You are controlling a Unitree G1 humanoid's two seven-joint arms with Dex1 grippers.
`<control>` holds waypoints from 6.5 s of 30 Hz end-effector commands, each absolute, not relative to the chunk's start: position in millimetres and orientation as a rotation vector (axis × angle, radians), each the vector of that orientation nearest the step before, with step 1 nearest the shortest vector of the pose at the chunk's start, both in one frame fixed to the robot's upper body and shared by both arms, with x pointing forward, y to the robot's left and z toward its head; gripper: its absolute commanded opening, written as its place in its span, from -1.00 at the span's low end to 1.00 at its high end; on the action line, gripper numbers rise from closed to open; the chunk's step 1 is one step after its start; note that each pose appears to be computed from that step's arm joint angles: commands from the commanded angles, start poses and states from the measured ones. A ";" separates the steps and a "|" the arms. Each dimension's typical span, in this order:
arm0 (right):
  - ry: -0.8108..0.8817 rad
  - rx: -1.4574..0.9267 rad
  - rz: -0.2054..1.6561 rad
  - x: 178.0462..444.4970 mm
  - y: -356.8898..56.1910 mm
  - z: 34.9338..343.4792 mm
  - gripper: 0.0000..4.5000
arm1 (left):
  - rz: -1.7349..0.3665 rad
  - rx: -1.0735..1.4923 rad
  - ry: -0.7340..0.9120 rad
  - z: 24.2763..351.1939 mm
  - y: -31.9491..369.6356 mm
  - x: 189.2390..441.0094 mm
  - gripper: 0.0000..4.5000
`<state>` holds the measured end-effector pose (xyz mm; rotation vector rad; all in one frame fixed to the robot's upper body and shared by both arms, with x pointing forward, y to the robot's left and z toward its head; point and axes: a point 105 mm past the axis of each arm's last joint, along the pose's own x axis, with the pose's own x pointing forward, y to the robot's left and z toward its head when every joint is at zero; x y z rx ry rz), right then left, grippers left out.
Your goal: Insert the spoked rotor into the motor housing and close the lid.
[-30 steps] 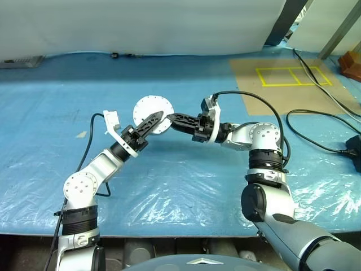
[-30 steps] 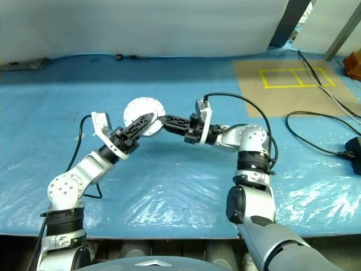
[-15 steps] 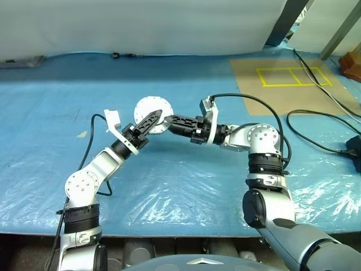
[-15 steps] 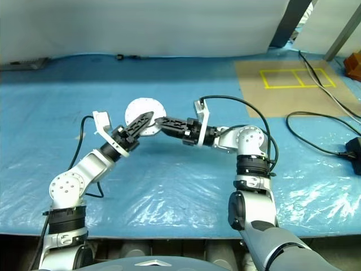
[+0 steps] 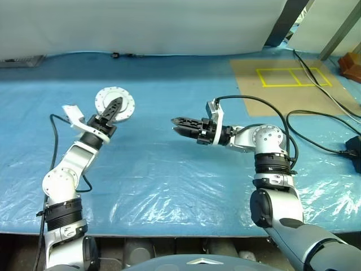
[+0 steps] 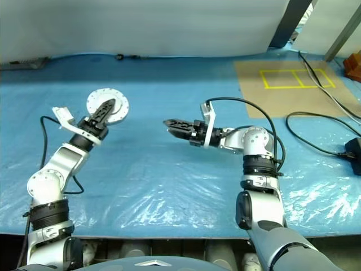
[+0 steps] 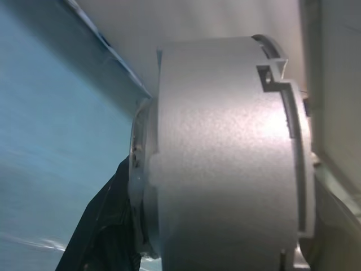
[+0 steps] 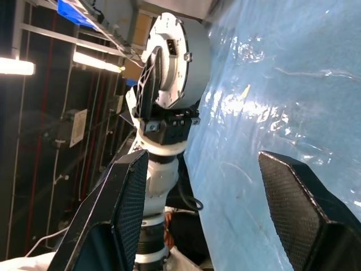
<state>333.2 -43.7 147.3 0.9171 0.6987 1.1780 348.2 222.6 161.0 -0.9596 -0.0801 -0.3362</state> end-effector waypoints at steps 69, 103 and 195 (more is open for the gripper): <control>0.048 0.036 0.672 373.5 -97.2 135.3 0.45 | -0.811 -0.021 0.007 151.0 118.7 321.7 0.99; 0.045 0.039 0.714 382.1 -70.0 131.9 0.45 | -0.724 -0.018 -0.015 157.1 130.6 319.1 0.99; 0.010 0.056 0.685 388.6 -66.3 132.5 0.45 | -0.710 0.000 -0.026 169.6 145.3 326.6 0.99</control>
